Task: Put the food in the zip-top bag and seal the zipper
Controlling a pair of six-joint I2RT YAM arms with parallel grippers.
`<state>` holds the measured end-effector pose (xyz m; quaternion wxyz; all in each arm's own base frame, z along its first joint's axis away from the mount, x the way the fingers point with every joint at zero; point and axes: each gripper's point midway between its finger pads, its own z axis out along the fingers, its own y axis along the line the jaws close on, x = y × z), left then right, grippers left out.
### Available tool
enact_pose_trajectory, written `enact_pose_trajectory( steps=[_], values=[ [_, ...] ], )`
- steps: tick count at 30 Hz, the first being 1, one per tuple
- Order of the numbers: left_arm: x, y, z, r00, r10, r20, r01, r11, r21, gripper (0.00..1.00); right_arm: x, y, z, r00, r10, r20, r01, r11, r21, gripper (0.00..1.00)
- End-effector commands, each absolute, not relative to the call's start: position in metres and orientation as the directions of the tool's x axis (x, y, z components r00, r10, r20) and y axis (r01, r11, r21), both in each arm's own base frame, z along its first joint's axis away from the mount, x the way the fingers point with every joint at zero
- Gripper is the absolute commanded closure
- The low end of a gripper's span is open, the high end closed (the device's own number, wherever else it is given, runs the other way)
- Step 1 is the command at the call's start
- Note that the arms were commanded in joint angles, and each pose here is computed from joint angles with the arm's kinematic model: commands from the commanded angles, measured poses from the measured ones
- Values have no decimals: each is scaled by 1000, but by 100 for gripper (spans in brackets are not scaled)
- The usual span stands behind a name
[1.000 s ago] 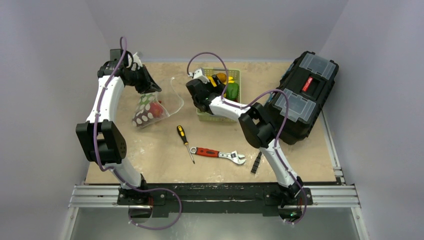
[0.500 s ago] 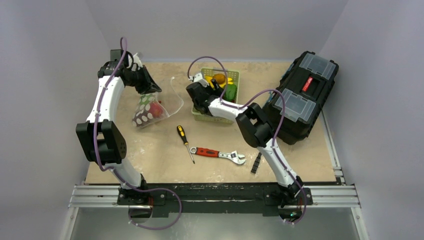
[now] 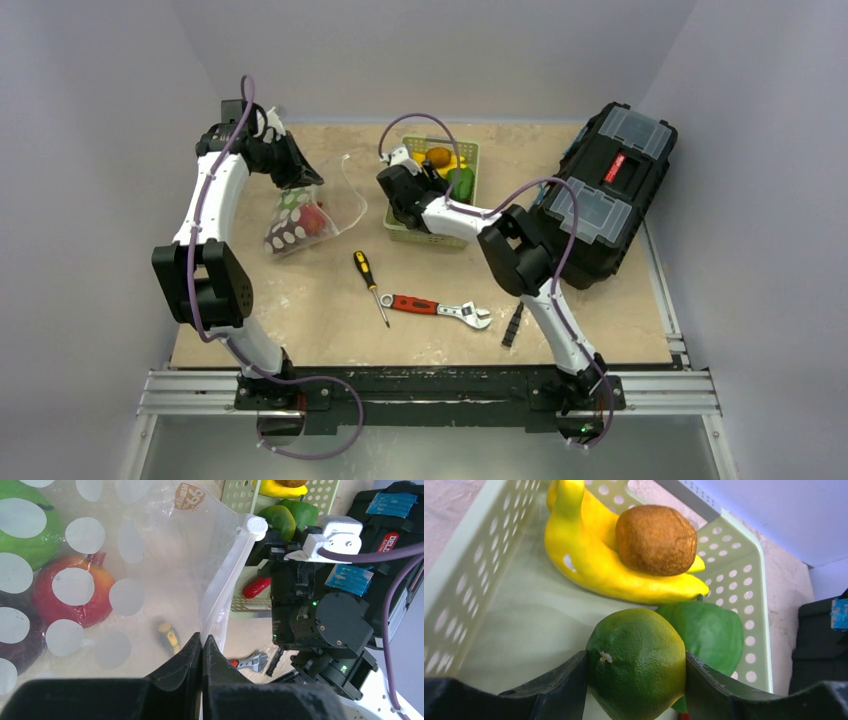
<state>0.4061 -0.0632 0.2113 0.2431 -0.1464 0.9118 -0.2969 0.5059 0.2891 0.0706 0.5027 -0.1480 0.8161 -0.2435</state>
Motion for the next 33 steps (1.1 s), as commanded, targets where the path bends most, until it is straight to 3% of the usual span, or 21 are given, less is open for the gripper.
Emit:
enact_pose_trajectory(
  steps=[1, 13, 33],
  values=[
    [408, -66, 227, -822, -414, -391, -85, 768, -635, 100, 498, 294, 121, -404, -401, -822, -28, 904, -427, 78],
    [405, -75, 224, -834, -387, -393, -69, 781, -621, 100, 453, 323, 152, -439, -190, -878, -220, 970, -100, 100],
    [368, -67, 194, -847, -324, -422, -93, 871, -482, 100, 399, 390, 205, -472, -15, -881, -546, 790, 279, 100]
  ],
)
